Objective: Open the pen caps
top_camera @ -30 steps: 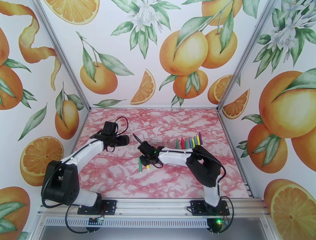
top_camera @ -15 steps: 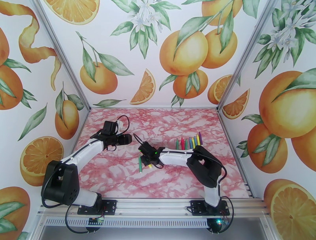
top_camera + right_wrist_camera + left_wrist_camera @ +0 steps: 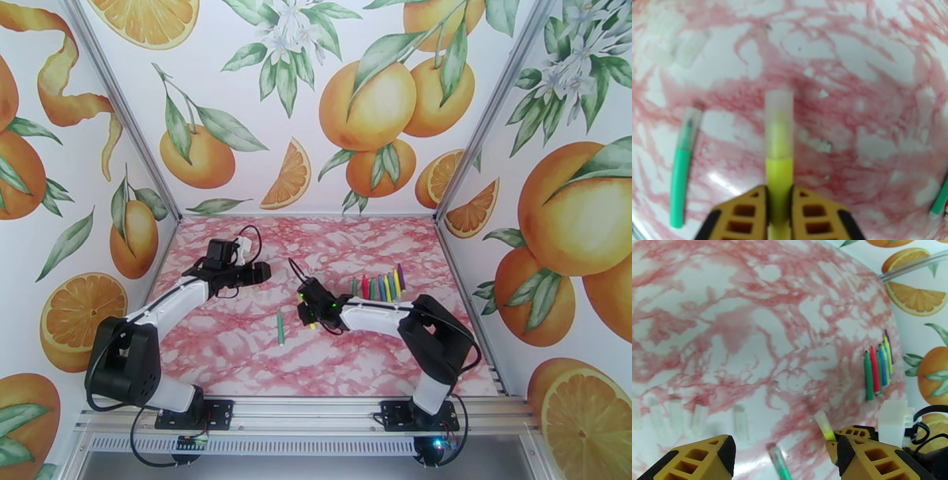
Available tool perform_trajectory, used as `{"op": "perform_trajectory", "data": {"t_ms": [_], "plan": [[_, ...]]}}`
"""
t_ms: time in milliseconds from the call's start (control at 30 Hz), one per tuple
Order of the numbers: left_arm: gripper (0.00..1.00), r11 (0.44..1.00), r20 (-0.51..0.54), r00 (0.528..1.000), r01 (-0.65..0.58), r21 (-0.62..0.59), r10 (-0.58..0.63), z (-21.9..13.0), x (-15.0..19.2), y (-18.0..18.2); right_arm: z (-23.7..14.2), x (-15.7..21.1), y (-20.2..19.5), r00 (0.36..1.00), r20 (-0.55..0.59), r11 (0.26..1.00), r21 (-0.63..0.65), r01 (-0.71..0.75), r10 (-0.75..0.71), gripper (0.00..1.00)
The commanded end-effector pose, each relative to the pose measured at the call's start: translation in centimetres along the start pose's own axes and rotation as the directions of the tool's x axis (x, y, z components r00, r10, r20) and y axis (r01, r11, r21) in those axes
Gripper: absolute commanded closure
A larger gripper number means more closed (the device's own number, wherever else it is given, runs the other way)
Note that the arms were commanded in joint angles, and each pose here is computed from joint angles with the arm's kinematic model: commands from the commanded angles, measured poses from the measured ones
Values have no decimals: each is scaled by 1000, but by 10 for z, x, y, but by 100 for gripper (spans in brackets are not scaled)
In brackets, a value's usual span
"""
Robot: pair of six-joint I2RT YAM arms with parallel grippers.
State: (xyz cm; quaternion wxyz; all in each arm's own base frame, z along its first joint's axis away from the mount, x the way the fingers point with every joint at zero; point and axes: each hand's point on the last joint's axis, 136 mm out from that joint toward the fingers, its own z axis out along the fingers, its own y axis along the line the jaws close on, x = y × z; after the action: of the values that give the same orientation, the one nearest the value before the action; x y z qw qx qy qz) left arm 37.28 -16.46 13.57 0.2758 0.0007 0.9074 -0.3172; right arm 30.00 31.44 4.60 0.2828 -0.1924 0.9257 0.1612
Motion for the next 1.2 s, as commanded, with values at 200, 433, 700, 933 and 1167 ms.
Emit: {"op": "perform_trajectory", "data": {"t_ms": [200, 433, 700, 933, 1167], "plan": [[29, 984, 2, 999, -35, 174, 35, 15, -11, -49, -28, -36, 24, 984, 174, 987, -163, 0, 29, 83], [31, 974, -26, 998, -49, 221, 57, 27, -8, -69, -41, -47, 31, 970, 239, 979, -204, 20, 30, 83], [35, 966, -53, 997, -41, 255, 56, 33, -5, -78, -48, -57, 33, 958, 284, 977, -210, 28, 34, 83], [41, 959, -69, 996, -43, 281, 64, 37, -2, -86, -52, -66, 33, 948, 315, 978, -208, 28, 40, 83], [46, 956, -89, 994, -36, 292, 65, 39, 2, -87, -58, -76, 35, 936, 349, 978, -207, 36, 39, 83]]}}
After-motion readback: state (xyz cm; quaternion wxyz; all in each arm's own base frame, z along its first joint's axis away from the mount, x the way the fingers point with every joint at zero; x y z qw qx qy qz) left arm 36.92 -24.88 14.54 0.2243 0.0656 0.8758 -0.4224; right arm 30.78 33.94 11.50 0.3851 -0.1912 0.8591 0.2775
